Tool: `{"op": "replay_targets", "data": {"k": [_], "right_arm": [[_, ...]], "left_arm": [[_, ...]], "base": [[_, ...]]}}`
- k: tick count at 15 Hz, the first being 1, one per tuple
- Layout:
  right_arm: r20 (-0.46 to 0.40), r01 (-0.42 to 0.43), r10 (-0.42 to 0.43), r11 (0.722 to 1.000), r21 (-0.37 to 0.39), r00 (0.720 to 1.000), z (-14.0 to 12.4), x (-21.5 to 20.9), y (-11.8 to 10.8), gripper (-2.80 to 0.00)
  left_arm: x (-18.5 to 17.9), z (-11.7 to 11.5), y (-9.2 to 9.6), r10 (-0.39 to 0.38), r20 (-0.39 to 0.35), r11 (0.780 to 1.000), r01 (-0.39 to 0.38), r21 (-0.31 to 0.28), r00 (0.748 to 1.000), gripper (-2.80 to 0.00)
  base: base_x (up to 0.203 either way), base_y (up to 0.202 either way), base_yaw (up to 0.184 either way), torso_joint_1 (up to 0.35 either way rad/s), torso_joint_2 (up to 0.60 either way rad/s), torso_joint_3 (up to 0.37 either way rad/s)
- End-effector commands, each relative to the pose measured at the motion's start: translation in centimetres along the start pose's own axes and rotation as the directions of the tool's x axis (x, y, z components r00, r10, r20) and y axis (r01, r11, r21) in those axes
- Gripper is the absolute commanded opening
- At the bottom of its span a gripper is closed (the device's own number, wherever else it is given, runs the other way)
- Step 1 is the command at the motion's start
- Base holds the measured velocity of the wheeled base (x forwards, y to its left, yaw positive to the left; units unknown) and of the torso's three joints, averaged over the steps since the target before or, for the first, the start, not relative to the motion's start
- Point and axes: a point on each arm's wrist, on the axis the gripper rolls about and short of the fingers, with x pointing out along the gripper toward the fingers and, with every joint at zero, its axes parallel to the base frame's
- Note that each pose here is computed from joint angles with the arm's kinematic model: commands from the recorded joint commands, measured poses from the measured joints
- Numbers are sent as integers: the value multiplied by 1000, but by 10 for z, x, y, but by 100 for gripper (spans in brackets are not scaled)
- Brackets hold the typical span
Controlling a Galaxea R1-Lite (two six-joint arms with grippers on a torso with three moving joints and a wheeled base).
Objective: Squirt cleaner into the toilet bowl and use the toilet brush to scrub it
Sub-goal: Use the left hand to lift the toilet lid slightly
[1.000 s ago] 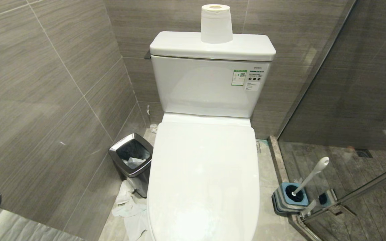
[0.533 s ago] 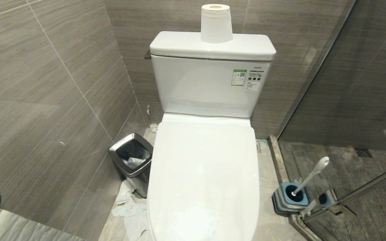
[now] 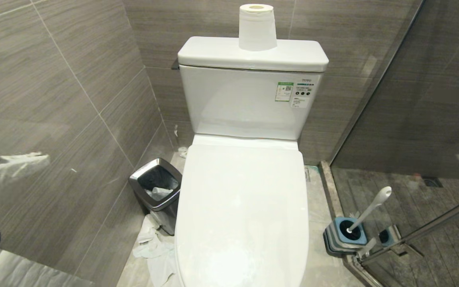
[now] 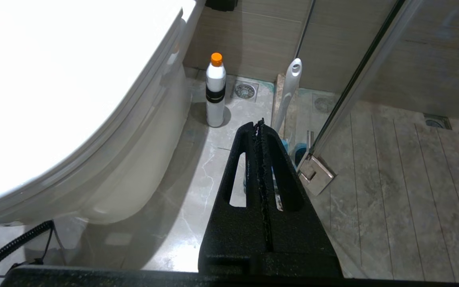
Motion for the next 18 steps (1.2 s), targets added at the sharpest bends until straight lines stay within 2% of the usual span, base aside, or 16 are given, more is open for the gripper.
{"op": "replay_targets", "data": {"k": [1,4,6,9,11,13,15,16,18], "right_arm": [[-12,-1,1,1000,-1,1000,-3,1,0,-280],[-10,-1,1,1000,-1,1000,-3,1,0,-280],[-10,-1,1,1000,0,1000,-3,1,0,-280],[-10,-1,1,1000,0,1000,-3,1,0,-280],[-10,-1,1,1000,-1,1000,-3,1,0,-280],[-10,-1,1,1000,-1,1000,-3,1,0,-280],[-11,-1,1,1000,-1,1000,-3,1,0,-280],[-10,-1,1,1000,0,1000,-3,1,0,-280],[-10,-1,1,1000,-1,1000,-3,1,0,-280]], "left_arm": [[38,-5,2,-44,-107,999,43,-13,993,-280],[76,-11,4,-74,-172,997,71,-24,982,-280],[97,-18,5,-123,-216,992,116,-44,969,-280],[128,-26,6,-228,-232,973,212,-89,946,-280],[151,-36,11,-308,-239,949,282,-137,921,-280],[170,-46,14,-401,-231,911,360,-201,886,-280],[184,-56,16,-502,-216,850,432,-301,837,-280],[194,-62,20,-541,-201,821,460,-339,817,-280],[213,-77,27,-583,-181,777,479,-408,792,-280]], "base": [[0,0,0,0,0,0],[0,0,0,0,0,0],[0,0,0,0,0,0],[0,0,0,0,0,0],[0,0,0,0,0,0],[0,0,0,0,0,0],[0,0,0,0,0,0],[0,0,0,0,0,0],[0,0,0,0,0,0]]}}
